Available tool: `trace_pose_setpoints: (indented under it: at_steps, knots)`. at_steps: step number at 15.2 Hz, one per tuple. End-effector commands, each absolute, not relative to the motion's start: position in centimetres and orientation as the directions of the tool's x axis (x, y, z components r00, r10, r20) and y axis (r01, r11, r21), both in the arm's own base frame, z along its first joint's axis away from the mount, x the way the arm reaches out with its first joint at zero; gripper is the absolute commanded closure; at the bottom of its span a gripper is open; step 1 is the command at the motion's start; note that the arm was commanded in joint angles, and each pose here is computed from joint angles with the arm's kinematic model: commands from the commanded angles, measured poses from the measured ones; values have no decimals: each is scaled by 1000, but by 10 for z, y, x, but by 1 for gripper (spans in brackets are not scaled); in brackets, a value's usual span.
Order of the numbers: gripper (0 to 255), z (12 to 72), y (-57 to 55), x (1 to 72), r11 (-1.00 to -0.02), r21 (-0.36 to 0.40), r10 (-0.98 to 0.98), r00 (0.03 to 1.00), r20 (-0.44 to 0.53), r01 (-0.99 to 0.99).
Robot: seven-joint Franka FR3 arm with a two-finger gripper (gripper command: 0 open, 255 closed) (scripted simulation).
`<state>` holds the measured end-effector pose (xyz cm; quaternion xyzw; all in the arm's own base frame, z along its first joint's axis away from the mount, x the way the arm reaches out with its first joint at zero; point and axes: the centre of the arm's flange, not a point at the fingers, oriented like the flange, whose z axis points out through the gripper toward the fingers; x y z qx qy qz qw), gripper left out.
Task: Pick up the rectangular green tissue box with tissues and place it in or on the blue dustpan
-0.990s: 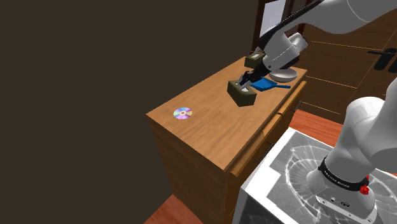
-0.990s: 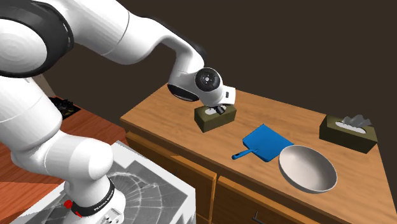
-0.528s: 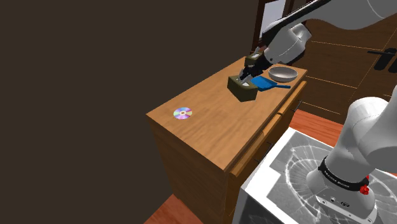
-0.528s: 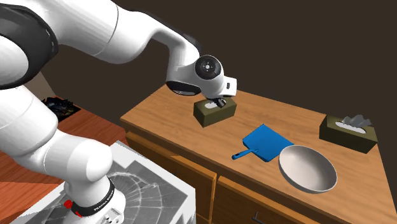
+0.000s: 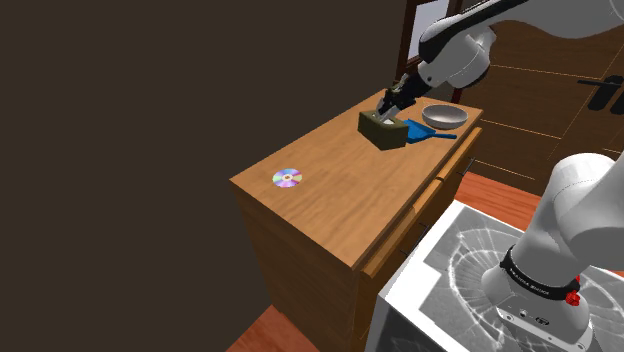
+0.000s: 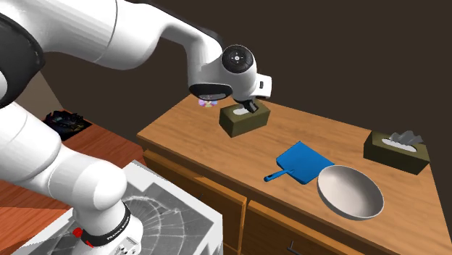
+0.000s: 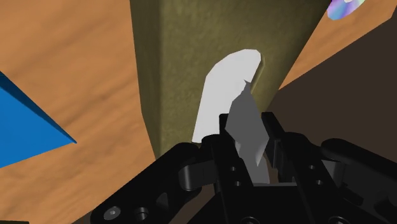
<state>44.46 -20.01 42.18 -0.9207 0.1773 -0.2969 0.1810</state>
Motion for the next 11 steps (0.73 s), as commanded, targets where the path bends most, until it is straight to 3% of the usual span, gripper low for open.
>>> trace_pose_setpoints:
  at_steps: [1,11]
  knots:
    - [255,432,-201,444,-872,-438,-434,761,482,-220]
    - [255,485,-201,444,-872,-438,-434,761,482,-220]
